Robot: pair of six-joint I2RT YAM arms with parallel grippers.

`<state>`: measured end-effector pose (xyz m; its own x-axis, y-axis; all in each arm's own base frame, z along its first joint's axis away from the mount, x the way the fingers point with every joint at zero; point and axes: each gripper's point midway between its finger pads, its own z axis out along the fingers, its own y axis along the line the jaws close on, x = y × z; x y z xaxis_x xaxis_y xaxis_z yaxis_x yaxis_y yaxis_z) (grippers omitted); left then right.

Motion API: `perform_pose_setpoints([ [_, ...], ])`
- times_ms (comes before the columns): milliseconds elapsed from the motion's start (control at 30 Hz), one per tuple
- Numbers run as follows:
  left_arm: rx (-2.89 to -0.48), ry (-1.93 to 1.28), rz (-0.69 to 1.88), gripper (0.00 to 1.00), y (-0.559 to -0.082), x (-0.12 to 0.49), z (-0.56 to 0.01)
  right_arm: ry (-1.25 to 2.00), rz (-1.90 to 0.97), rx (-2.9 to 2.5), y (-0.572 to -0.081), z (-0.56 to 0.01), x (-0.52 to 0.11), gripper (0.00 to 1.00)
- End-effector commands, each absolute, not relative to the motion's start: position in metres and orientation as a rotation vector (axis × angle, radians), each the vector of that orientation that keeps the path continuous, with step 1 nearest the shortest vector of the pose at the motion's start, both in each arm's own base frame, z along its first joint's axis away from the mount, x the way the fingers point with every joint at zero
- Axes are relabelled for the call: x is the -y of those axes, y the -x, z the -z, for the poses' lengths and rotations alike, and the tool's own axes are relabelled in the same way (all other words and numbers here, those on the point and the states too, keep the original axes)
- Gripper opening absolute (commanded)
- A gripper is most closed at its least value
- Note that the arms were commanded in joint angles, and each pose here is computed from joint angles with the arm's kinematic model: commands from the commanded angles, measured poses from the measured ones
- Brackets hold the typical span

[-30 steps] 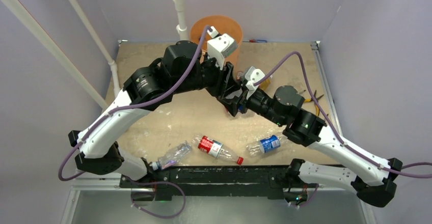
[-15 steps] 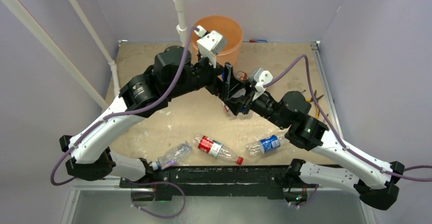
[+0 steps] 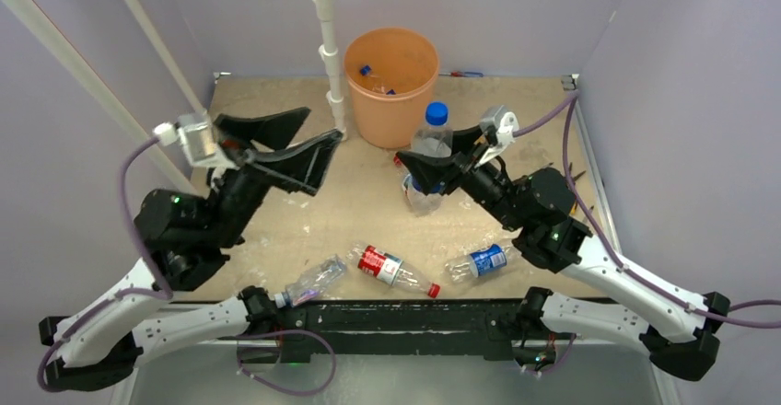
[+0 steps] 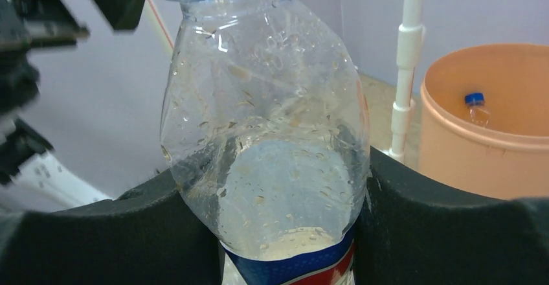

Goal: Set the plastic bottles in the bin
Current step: Pick up the plastic bottle at the center of the board.

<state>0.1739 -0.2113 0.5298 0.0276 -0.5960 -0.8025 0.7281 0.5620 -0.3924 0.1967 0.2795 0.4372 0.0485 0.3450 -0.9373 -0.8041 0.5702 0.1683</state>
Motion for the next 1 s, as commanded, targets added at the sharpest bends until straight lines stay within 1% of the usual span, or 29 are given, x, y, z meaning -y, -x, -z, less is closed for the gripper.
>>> perform_pose_setpoints([
  [0, -0.989, -0.064, 0.942, 0.98, -0.174, 0.179, -0.527, 0.23, -1.037, -1.088, -0.208, -0.5, -0.26, 0.4],
  [100, -0.991, -0.172, 0.896, 0.99, -0.174, 0.195, -0.499, 0.175, -1.123, -1.014, -0.217, -0.517, -0.248, 0.4],
  [133, -1.0, -0.23, 0.903, 0.99, -0.173, 0.207, -0.491, 0.166, -1.146, -0.991, -0.223, -0.521, -0.243, 0.4],
  [267, -0.991, -0.619, 1.023, 0.99, -0.147, 0.279, -0.462, 0.22, -1.265, -0.935, -0.212, -0.534, -0.252, 0.4],
  [333, -1.041, -0.722, 1.043, 0.99, -0.146, 0.3, -0.447, 0.232, -1.302, -0.92, -0.206, -0.539, -0.253, 0.4],
  [500, -1.024, -0.806, 0.978, 0.99, -0.148, 0.307, -0.442, 0.279, -1.358, -0.904, -0.192, -0.549, -0.255, 0.4],
  [633, -1.049, -0.857, 0.938, 0.99, -0.157, 0.319, -0.436, 0.291, -1.376, -0.913, -0.19, -0.547, -0.258, 0.4],
  [833, -1.017, -0.879, 0.989, 0.99, -0.156, 0.336, -0.438, 0.303, -1.368, -0.93, -0.193, -0.539, -0.262, 0.4],
  [967, -1.066, -0.89, 0.969, 0.99, -0.167, 0.348, -0.429, 0.309, -1.401, -0.93, -0.193, -0.531, -0.267, 0.4],
])
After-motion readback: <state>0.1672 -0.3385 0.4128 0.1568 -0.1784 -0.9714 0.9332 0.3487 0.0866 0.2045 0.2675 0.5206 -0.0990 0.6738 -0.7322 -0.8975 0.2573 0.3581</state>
